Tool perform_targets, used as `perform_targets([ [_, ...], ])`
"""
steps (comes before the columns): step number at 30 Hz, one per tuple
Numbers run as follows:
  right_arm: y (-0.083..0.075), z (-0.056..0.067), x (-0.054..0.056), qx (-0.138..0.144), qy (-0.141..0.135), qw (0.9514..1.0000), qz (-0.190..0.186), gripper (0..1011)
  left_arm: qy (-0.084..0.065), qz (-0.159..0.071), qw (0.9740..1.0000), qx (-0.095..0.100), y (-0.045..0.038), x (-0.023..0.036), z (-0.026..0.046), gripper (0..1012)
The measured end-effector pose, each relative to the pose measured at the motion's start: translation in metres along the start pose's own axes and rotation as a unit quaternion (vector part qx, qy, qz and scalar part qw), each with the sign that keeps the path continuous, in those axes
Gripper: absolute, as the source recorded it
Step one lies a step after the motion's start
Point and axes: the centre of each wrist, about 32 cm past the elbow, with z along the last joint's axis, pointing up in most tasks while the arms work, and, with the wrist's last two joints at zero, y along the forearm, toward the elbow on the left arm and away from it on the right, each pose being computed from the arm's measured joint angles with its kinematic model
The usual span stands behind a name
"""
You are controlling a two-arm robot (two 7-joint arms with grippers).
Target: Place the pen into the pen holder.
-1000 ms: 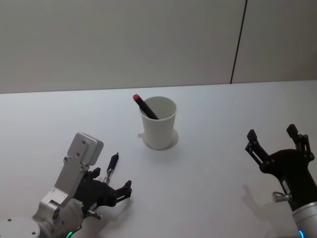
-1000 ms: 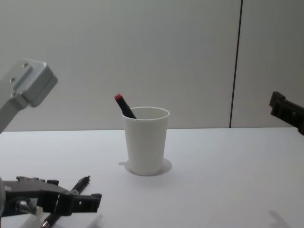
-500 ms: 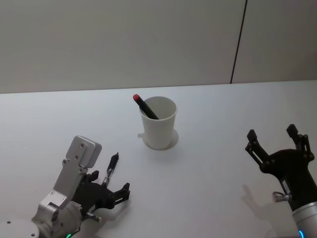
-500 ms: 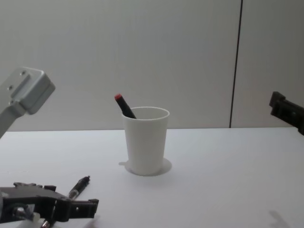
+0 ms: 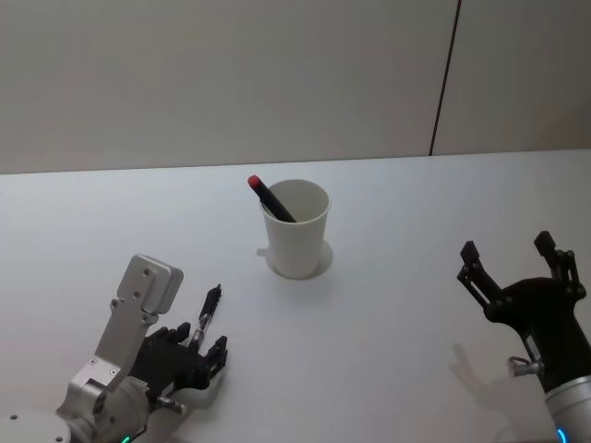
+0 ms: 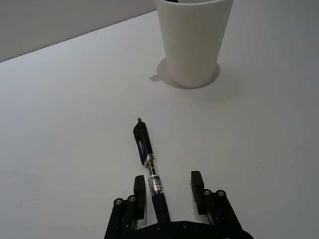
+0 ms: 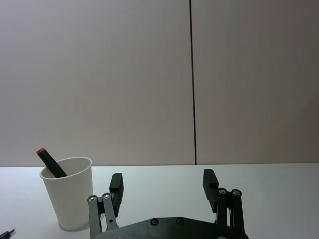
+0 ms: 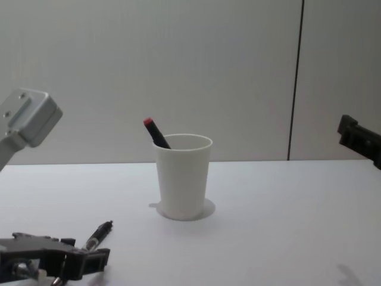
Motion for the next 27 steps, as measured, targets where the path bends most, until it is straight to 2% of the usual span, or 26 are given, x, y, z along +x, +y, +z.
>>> perform_targets([
  [2, 0.0, 0.0, 0.0, 0.0, 0.0, 1.0, 0.0, 1001, 0.0, 0.002, 1.0, 0.001, -0.0003, 0.0002, -0.0008, 568],
  [3, 0.0, 0.0, 0.0, 0.0, 0.0, 1.0, 0.0, 1001, -0.001, 0.002, 1.0, 0.002, -0.0006, 0.0003, -0.0013, 568],
  [6, 0.0, 0.0, 0.0, 0.0, 0.0, 1.0, 0.0, 1001, -0.005, 0.007, 1.0, 0.004, -0.0016, 0.0008, -0.0033, 425],
  [7, 0.0, 0.0, 0.0, 0.0, 0.0, 1.0, 0.0, 1001, -0.005, 0.008, 0.9999, 0.005, -0.0019, 0.0009, -0.0039, 425],
  [11, 0.0, 0.0, 0.0, 0.0, 0.0, 1.0, 0.0, 1001, -0.011, 0.012, 0.9998, 0.008, -0.0033, 0.0007, -0.0063, 267],
  [12, 0.0, 0.0, 0.0, 0.0, 0.0, 1.0, 0.0, 1001, -0.012, 0.012, 0.9998, 0.008, -0.0035, 0.0007, -0.0068, 267],
  [14, 0.0, 0.0, 0.0, 0.0, 0.0, 1.0, 0.0, 1001, -0.017, 0.015, 0.9997, 0.009, -0.0043, 0.0007, -0.0078, 189],
  [19, 0.0, 0.0, 0.0, 0.0, 0.0, 1.0, 0.0, 1001, -0.027, 0.02, 0.9994, 0.011, -0.006, 0.0002, -0.01, 143],
  [27, 0.0, 0.0, 0.0, 0.0, 0.0, 1.0, 0.0, 1001, -0.039, 0.025, 0.9989, 0.01, -0.0075, 0.0006, -0.0133, 142],
])
